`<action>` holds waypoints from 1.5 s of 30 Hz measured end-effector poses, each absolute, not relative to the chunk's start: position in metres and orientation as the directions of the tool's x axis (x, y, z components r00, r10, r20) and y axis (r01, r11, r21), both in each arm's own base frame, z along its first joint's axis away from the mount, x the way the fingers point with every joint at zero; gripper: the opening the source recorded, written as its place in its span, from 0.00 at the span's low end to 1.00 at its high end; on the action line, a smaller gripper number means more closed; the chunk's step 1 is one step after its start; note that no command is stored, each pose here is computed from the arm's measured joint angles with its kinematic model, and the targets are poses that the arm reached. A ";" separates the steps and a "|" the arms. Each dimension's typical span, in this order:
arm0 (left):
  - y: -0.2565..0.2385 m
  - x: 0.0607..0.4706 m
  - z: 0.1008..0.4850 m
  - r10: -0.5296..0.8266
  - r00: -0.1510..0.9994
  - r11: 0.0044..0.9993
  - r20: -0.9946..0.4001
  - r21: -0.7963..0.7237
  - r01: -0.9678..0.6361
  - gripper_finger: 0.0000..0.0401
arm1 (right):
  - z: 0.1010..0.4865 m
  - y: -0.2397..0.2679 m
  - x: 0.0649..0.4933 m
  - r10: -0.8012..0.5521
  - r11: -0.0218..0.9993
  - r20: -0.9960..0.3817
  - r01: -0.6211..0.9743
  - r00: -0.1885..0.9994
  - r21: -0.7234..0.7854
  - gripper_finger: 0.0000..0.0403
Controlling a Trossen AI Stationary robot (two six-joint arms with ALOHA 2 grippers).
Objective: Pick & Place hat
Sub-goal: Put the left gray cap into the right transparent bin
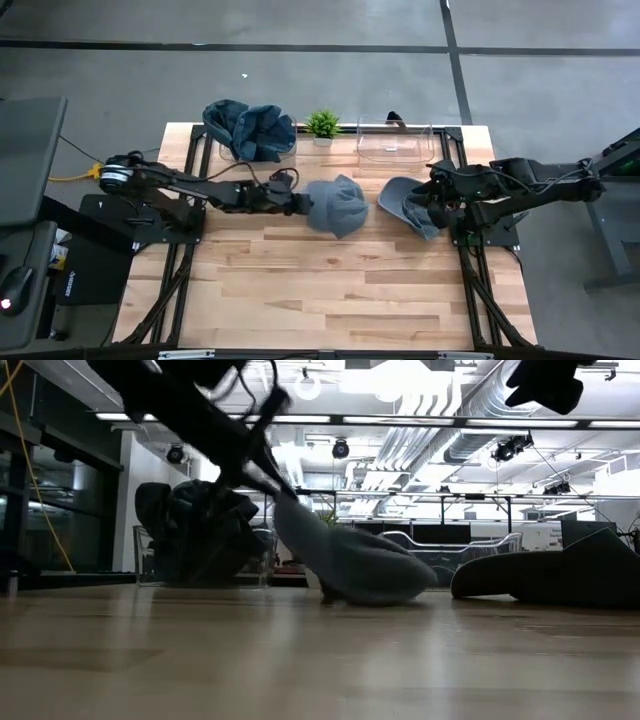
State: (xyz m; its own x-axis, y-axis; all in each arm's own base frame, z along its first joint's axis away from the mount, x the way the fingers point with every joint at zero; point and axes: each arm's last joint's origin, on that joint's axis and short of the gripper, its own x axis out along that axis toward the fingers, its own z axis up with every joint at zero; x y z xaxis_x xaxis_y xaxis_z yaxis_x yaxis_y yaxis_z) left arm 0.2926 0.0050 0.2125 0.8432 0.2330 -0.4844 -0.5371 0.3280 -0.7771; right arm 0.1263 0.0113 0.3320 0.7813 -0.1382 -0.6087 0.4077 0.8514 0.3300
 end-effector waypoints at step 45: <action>-0.004 0.246 0.297 -0.100 0.981 0.885 -0.164 -0.465 0.012 0.00 | 0.309 -0.044 0.255 0.189 0.930 -0.403 -0.031 0.896 0.367 0.59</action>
State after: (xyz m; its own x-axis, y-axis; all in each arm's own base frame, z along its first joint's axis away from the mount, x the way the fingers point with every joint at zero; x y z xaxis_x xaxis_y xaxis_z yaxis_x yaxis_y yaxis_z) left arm 0.2456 -0.0041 0.2966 0.9814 -0.0997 -0.1643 0.0120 0.8850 -0.4653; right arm 0.2553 -0.0443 0.3089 0.8956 0.1889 -0.4027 -0.0312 0.9298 0.3666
